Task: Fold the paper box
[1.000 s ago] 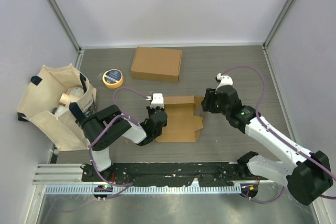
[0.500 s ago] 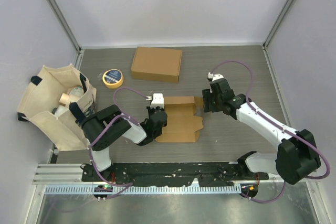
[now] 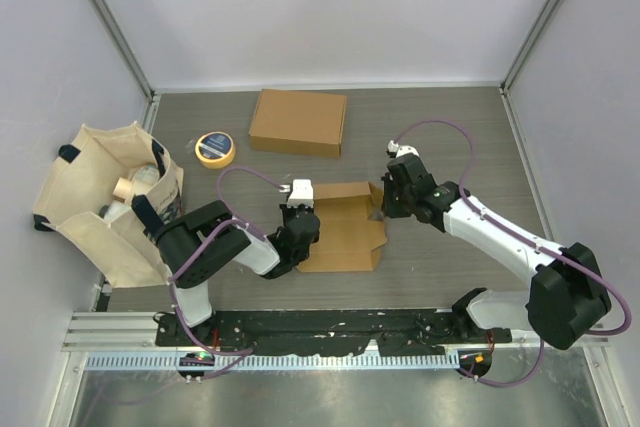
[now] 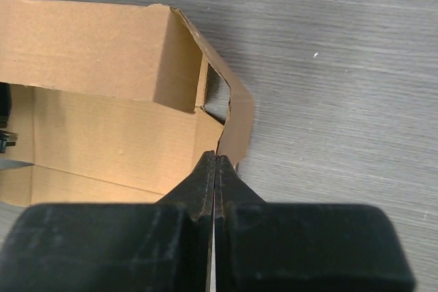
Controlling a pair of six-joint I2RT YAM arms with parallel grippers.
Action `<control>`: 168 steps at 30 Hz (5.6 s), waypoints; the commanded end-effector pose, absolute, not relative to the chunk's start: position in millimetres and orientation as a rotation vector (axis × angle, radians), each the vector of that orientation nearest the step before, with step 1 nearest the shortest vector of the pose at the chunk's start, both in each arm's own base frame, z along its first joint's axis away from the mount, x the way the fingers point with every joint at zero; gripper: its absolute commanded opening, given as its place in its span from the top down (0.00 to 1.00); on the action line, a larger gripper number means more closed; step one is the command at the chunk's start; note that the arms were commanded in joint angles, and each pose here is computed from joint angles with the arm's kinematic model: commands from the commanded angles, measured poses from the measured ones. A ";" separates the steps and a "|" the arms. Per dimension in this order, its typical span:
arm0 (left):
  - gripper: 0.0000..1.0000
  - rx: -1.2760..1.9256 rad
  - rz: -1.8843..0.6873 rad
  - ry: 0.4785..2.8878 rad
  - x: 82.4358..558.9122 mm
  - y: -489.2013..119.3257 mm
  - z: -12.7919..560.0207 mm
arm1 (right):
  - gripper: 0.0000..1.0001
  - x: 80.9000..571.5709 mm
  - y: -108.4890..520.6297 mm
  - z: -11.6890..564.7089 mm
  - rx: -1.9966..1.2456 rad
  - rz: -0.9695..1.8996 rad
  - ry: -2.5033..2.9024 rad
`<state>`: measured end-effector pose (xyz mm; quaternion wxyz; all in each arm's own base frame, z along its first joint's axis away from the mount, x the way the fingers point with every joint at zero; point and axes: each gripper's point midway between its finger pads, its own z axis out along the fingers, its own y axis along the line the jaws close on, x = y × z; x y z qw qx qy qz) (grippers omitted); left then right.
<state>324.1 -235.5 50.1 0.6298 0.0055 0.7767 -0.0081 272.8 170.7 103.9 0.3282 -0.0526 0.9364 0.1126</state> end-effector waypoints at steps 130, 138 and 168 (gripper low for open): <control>0.75 0.127 -0.488 2.119 271.9 -315.0 0.4 | 0.96 271.9 206.2 111.9 0.022 0.457 2.435; 0.80 0.145 -0.576 2.121 254.7 -342.6 0.7 | 0.92 278.7 215.6 112.2 0.274 0.553 2.381; 0.81 0.095 -0.578 2.120 249.2 -342.7 1.1 | 0.30 272.4 189.8 131.5 0.015 0.540 2.172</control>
